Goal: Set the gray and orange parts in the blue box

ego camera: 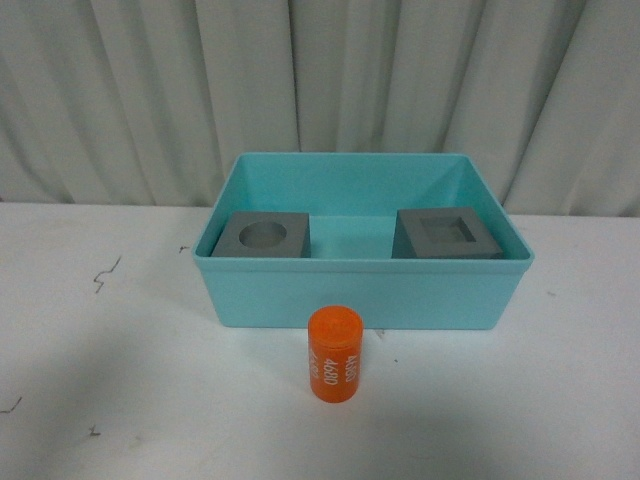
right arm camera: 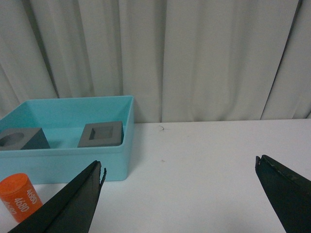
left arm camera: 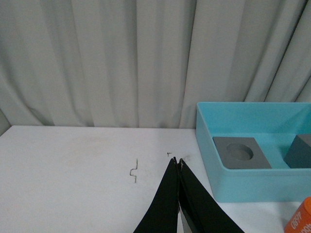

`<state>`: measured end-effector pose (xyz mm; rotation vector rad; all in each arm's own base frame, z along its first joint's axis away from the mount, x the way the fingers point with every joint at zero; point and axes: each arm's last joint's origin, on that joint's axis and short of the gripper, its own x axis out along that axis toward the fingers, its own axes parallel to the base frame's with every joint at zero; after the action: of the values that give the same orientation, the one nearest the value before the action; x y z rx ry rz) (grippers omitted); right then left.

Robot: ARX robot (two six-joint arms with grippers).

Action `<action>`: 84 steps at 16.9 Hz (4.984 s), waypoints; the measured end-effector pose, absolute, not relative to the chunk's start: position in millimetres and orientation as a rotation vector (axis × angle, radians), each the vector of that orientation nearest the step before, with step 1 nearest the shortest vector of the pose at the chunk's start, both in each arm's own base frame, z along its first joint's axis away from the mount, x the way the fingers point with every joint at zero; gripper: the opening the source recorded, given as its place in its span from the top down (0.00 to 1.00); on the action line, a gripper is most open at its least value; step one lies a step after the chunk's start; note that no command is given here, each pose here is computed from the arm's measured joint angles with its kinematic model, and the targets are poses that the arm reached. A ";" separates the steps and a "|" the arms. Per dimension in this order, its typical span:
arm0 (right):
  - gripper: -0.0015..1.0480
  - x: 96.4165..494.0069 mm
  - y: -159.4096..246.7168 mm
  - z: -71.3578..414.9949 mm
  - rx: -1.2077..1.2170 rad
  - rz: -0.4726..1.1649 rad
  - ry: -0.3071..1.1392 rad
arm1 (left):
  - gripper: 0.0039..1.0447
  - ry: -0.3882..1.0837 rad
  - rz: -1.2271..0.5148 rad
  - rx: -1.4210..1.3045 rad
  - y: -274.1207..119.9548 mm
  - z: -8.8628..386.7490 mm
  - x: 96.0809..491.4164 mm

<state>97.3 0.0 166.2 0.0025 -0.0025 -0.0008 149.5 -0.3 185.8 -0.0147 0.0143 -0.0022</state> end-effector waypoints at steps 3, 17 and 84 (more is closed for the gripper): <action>0.06 97.3 0.0 166.2 0.002 -0.001 -0.003 | 0.99 0.006 -0.002 -0.015 -0.3 180.9 139.2; 0.06 97.3 0.0 166.2 0.003 -0.001 -0.003 | 0.99 -0.012 -0.002 -0.015 -0.2 169.9 112.4; 0.87 355.3 194.9 109.9 -0.071 0.619 1.083 | 0.06 -0.002 0.000 -0.014 0.0 166.3 97.4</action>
<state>355.3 194.9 109.9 -0.0711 1.0832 0.6189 97.4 0.0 166.3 -0.0139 -0.0017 0.0000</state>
